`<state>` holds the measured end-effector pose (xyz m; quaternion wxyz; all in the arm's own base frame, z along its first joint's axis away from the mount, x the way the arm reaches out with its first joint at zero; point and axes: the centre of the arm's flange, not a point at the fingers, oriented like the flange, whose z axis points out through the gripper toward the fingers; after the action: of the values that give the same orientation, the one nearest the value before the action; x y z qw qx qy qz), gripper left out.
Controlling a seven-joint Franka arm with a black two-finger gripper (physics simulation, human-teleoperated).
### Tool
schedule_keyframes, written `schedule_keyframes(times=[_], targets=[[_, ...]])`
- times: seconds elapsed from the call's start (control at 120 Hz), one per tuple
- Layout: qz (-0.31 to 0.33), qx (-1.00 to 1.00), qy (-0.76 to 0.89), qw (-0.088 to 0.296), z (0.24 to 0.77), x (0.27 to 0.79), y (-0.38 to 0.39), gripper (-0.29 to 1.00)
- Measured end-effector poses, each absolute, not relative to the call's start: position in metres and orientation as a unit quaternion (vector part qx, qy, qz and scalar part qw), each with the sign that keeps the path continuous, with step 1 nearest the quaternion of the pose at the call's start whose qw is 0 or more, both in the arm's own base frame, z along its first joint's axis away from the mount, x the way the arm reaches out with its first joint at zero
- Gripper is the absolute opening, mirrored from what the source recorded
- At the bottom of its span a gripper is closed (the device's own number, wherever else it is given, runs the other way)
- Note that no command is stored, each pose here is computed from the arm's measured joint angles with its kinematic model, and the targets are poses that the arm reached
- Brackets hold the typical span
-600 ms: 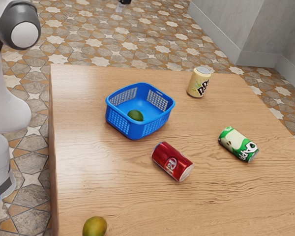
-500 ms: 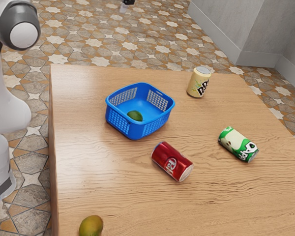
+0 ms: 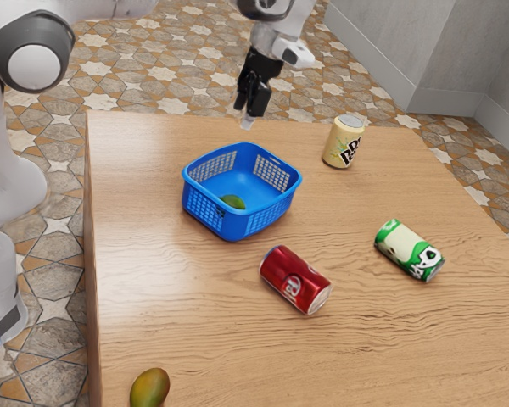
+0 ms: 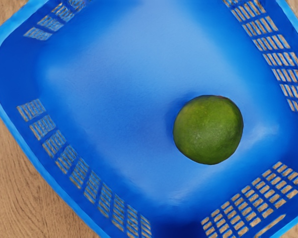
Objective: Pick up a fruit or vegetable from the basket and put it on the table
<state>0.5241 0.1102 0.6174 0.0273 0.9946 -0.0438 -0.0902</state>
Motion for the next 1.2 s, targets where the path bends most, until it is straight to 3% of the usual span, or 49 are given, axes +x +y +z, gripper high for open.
schedule_keyframes(times=[0.142,0.258,0.475,0.65,1.017,1.2], targets=[[-0.066,0.994,-0.075,0.035,0.61,0.548,0.089,0.68],[-0.041,0.993,-0.093,0.055,0.614,0.536,0.085,0.68],[-0.012,0.993,-0.102,0.053,0.641,0.529,0.09,0.68],[-0.006,0.994,-0.108,0.03,0.678,0.501,0.084,0.68],[-0.026,0.992,-0.111,0.045,0.666,0.521,0.108,0.68],[-0.022,0.992,-0.122,0.027,0.679,0.522,0.091,0.68]])
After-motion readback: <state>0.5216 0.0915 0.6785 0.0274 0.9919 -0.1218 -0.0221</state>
